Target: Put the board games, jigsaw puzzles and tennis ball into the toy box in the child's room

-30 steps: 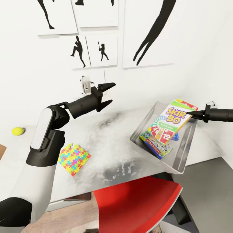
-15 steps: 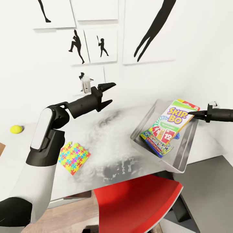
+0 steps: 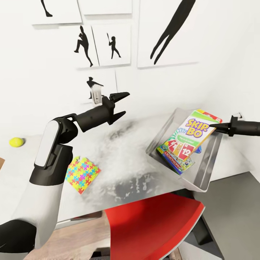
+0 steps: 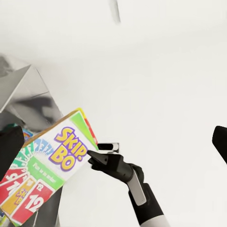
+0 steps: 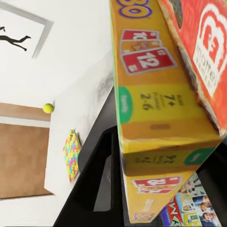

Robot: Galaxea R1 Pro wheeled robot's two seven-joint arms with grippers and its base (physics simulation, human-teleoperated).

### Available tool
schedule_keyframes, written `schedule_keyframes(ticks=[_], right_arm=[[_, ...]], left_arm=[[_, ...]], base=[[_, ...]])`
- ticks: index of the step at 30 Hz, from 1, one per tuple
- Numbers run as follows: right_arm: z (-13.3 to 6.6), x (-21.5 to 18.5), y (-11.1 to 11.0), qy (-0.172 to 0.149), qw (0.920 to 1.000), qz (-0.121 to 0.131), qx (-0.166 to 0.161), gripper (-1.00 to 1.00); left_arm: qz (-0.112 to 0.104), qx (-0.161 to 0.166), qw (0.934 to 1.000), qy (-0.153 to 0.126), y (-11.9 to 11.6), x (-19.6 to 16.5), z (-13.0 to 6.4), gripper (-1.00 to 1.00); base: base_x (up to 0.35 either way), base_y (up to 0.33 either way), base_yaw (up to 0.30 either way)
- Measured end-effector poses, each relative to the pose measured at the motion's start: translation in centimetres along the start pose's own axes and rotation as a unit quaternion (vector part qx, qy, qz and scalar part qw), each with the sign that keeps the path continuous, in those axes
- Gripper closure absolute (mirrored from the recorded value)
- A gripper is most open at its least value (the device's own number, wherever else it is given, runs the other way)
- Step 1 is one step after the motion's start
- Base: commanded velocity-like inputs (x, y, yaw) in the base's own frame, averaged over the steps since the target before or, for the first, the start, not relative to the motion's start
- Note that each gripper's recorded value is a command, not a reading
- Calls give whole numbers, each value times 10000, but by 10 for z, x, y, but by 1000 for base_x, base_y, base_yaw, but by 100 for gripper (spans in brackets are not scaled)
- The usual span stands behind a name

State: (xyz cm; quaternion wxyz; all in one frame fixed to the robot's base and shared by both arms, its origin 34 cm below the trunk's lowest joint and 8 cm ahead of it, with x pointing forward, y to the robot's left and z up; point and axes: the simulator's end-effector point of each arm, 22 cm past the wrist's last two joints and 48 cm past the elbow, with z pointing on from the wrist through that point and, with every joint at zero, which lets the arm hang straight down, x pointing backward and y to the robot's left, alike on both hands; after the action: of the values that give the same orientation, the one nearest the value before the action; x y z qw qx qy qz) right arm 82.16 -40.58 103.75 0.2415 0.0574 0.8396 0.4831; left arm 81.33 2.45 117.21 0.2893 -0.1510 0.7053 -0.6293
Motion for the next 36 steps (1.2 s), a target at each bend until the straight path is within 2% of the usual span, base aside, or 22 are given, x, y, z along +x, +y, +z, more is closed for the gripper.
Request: schedule_keyframes(ticks=[9, 36], right_arm=[[4, 3, -1, 42, 9998, 53, -166, 100], [3, 3, -13, 13, 9999, 74, -142, 100]], left_arm=[[-79, -143, 9999, 24, 14, 2, 3, -100], [-188, -229, 9995, 51, 32, 4, 7, -100]], base=[[0, 0, 0], [0, 0, 0]])
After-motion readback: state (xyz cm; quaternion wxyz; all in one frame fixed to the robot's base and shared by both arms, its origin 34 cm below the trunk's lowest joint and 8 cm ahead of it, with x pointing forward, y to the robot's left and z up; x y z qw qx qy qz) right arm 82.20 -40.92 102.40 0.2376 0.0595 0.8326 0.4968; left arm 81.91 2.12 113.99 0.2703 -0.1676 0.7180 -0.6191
